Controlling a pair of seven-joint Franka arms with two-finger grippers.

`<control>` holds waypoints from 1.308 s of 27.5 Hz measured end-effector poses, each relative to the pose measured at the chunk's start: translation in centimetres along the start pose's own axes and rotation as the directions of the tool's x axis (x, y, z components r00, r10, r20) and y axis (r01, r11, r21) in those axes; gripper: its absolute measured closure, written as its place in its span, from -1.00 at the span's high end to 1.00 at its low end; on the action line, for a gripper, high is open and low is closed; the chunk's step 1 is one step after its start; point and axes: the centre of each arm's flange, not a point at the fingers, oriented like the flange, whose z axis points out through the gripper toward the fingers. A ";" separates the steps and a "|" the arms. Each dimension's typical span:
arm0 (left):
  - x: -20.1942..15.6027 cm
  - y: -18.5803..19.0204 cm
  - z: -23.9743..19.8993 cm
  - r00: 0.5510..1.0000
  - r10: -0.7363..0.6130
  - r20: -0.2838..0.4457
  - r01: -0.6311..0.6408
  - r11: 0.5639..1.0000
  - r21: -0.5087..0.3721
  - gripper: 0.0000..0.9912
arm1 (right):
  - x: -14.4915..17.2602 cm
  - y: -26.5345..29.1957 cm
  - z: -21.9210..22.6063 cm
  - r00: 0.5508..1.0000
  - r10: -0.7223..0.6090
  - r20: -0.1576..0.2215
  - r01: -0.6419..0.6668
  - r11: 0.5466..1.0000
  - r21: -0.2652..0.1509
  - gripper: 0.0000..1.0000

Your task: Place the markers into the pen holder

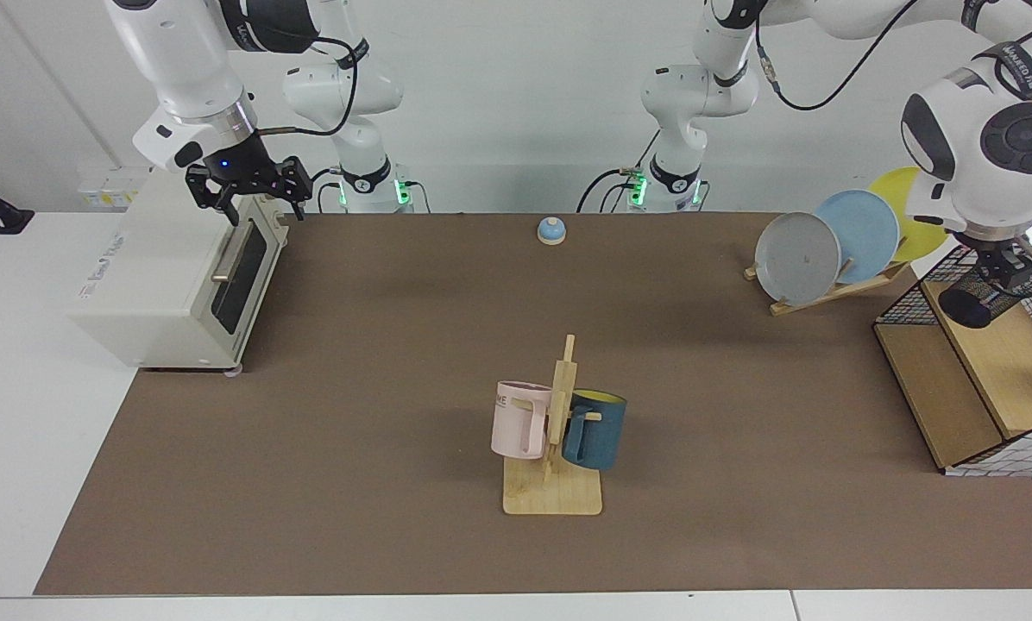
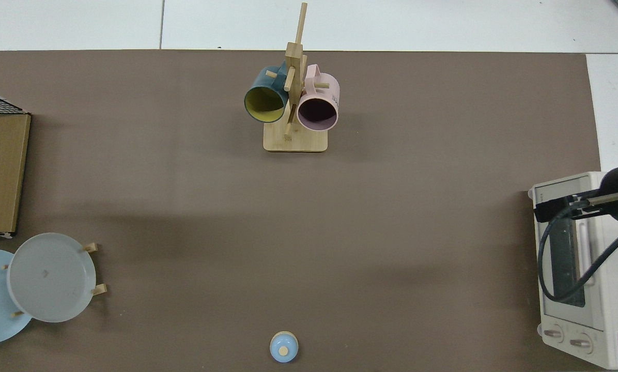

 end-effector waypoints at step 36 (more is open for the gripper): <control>10.6 4.3 -0.4 0.289 -0.933 -0.215 0.810 0.358 -0.465 1.00 | 0.0 0.1 0.0 1.000 0.002 0.000 -0.002 1.000 0.000 1.00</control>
